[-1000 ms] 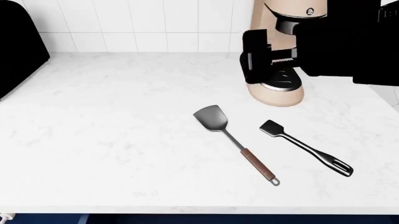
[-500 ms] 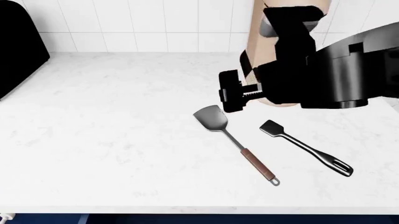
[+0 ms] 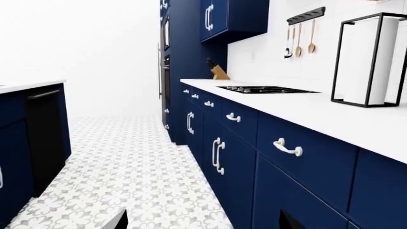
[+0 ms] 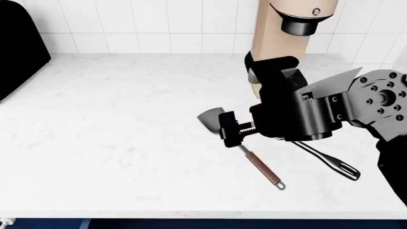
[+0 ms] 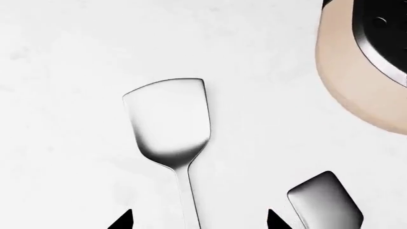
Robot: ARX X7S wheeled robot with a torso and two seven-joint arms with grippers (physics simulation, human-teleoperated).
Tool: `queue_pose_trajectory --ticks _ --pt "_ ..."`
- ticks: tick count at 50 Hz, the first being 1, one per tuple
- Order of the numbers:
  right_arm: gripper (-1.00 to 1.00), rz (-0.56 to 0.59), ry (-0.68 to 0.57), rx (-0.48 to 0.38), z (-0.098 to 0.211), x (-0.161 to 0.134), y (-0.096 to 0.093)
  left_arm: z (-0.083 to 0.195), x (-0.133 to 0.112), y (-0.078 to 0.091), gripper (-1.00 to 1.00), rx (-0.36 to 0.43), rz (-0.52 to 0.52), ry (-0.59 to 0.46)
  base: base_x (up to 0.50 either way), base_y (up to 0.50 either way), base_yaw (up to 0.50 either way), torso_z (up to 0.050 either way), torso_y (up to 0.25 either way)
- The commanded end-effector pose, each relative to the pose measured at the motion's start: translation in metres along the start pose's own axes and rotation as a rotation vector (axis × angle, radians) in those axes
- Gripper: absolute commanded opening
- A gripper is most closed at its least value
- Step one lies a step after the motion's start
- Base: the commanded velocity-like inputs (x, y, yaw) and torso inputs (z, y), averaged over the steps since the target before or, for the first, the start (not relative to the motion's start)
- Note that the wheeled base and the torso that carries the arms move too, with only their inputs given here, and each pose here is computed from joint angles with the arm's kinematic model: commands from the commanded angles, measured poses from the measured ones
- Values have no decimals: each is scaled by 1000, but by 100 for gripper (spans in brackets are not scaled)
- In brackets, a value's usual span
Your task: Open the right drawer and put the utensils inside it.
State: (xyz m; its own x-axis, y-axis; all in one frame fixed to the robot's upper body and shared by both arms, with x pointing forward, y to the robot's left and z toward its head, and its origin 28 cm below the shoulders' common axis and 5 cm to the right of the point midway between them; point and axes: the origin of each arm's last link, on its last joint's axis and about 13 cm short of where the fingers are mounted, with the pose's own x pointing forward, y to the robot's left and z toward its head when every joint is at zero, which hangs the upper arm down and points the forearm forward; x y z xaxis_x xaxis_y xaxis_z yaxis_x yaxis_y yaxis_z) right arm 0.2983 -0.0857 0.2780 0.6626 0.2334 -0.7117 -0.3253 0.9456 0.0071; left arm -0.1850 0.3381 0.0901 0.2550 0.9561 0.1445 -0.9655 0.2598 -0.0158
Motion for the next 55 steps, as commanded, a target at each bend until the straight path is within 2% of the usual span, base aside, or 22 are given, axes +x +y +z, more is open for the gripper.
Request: queue_pose_trajectory --ticks 1,17,38,39,55 --pt "100 -21 69 -37 -14 22 2 -3 0 0 100 5 0 8 0 0 0 0 0" --pt "100 5 143 -50 -36 48 1 -8 -2 -1 100 26 -4 17 0 0 0 0 0" --pt "100 -30 234 -66 -67 86 -7 -15 -2 -3 100 53 -6 36 4 1 3 -1 0" --pt "-100 -30 232 -74 -67 86 -7 -16 -2 -3 100 52 -6 36 13 3 5 0 0" --pt "-100 -17 225 -86 -68 81 -7 -17 -2 -6 100 50 -13 37 3 1 3 -3 0"
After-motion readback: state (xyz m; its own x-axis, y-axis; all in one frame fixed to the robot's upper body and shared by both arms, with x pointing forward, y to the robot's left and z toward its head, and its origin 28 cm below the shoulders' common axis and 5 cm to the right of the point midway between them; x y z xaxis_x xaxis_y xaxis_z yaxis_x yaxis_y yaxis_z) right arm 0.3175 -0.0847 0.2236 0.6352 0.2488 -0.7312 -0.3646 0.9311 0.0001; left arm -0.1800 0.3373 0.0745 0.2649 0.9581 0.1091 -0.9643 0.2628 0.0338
